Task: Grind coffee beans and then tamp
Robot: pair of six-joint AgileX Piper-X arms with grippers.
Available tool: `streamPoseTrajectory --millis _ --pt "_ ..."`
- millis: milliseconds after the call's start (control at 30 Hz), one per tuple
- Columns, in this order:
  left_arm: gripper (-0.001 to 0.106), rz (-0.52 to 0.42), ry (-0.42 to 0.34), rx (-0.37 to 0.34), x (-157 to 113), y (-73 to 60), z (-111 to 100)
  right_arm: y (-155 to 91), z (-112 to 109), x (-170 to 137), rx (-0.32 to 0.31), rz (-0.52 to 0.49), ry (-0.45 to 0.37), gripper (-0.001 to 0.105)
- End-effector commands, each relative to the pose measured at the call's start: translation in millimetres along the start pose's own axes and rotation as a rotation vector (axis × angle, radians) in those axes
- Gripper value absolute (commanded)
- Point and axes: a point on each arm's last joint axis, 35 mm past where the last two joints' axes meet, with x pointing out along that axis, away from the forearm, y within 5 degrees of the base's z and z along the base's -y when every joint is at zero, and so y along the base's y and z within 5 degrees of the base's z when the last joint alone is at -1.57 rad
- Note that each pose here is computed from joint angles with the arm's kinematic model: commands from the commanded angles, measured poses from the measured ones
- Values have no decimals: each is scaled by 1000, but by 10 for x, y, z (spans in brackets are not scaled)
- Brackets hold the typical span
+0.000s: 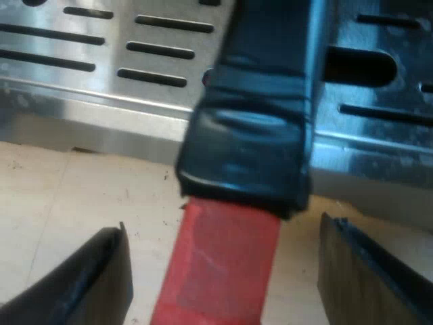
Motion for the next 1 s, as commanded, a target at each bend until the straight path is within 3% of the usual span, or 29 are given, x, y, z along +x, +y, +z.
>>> streamPoseTrajectory --millis 33,367,467,600,633,867,1000 --pt "86 -2 -11 13 -17 -22 27 -4 23 30 -38 -11 -20 61" --pt "86 -2 -11 13 -17 -22 27 -3 34 34 -35 -27 -35 58" --pt "86 -2 -11 13 -17 -22 27 -3 34 34 -31 -27 -35 41" --pt "86 -2 -11 13 -17 -22 27 -1 33 34 -26 -20 -33 3" --pt "86 -2 -11 13 -17 -22 27 2 32 34 -26 -14 -31 0" --pt "86 5 -13 14 -17 -19 29 10 46 -3 -25 -5 -43 0" --pt "86 53 -30 29 -18 -3 52 75 52 -144 -44 -41 -92 0"
